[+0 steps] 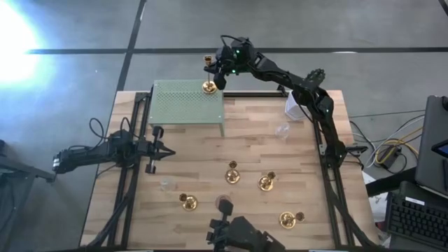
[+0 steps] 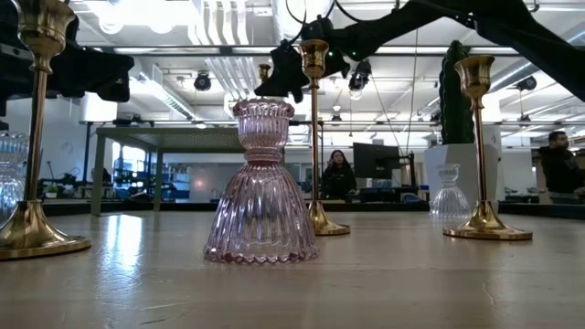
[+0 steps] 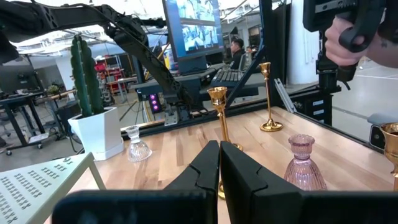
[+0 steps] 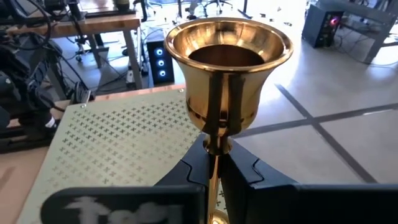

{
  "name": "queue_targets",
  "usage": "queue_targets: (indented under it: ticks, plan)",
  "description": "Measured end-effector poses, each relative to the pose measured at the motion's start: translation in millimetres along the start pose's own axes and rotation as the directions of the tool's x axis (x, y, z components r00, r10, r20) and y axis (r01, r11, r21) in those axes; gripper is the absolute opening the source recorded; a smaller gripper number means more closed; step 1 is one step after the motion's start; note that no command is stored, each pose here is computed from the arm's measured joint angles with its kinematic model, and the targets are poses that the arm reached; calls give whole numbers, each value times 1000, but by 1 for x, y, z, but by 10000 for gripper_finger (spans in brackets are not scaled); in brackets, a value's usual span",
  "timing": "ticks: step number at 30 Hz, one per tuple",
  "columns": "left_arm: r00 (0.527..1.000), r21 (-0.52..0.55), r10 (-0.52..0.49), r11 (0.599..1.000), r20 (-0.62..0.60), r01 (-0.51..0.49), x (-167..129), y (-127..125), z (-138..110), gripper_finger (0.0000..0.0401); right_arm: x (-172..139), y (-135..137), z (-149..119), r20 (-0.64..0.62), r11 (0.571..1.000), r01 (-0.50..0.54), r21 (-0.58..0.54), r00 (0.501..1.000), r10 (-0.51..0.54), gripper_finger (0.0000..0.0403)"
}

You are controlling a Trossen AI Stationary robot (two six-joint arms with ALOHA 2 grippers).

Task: Pick & Place candle stick holders
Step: Put the golden candle holder on the shelf

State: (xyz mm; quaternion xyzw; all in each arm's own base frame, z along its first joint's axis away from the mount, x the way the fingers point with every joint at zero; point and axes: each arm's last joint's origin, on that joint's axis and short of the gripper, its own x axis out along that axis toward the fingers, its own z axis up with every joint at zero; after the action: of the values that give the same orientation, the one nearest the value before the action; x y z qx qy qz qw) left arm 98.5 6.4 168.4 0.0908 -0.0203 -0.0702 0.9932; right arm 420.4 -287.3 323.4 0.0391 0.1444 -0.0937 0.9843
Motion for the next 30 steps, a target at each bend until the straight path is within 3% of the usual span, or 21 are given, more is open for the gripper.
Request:
queue_targets:
  ticks: [30]
  plan:
    - [1000,0,0,1000,0,0,0,0,0,19,-1,-2,-2,-11,1000,8,4,1000,-8,13]
